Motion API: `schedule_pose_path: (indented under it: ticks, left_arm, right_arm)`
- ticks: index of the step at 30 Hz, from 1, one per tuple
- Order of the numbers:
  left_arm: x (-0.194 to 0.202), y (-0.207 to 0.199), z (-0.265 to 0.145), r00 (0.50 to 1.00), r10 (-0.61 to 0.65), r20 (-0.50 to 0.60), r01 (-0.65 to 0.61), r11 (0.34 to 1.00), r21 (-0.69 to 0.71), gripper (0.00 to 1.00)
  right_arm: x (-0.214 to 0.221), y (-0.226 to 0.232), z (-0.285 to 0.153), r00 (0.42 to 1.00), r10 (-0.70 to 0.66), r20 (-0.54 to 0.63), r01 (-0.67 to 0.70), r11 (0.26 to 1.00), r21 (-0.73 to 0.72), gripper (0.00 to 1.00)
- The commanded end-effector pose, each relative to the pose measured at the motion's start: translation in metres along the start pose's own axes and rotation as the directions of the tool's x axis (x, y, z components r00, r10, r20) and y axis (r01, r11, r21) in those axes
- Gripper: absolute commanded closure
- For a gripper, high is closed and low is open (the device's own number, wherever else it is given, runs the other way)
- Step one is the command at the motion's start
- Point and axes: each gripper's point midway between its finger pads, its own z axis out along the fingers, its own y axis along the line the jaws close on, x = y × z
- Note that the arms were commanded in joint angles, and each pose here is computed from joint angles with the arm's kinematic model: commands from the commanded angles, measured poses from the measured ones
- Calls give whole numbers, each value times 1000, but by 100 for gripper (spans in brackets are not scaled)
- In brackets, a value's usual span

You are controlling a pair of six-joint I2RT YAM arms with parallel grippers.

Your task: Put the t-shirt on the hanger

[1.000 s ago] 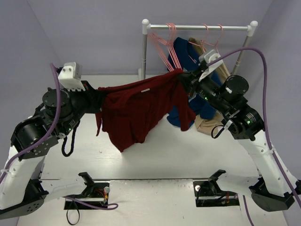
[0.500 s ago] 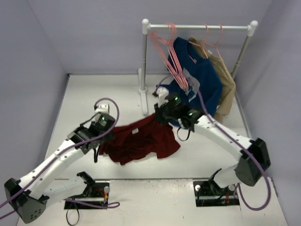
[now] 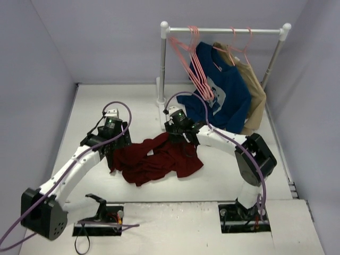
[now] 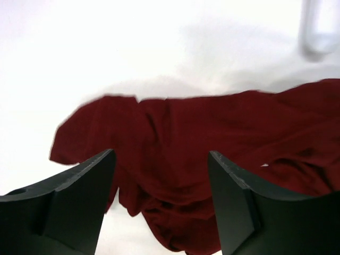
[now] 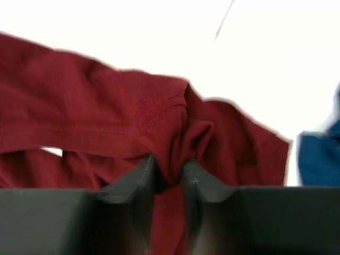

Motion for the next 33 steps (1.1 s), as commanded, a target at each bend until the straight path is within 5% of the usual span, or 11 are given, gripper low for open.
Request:
schedule_pose_path:
  ticks: [1, 9, 13, 17, 33]
  left_arm:
    - [-48, -17, -38, 982, 41, 183, -65, 990, 125, 34]
    - [23, -32, -34, 986, 150, 77, -162, 966, 203, 34]
    - [52, -36, -25, 975, 214, 54, -220, 964, 148, 34]
    - [79, -37, -10, 965, 262, -3, -261, 961, 89, 34]
    - [81, -32, 12, 938, 347, 16, -345, 936, -71, 41]
  right_arm:
    - [-90, -4, -27, 965, 22, 260, -40, 997, 65, 67]
    - [-122, -3, -77, 926, -36, 375, 8, 997, 76, 57]
    - [-113, -4, -103, 915, -62, 398, 39, 997, 67, 44]
    - [-104, -2, -137, 893, -61, 445, 50, 998, 37, 41]
    - [-55, -11, -181, 877, 15, 480, -16, 1000, -2, 37]
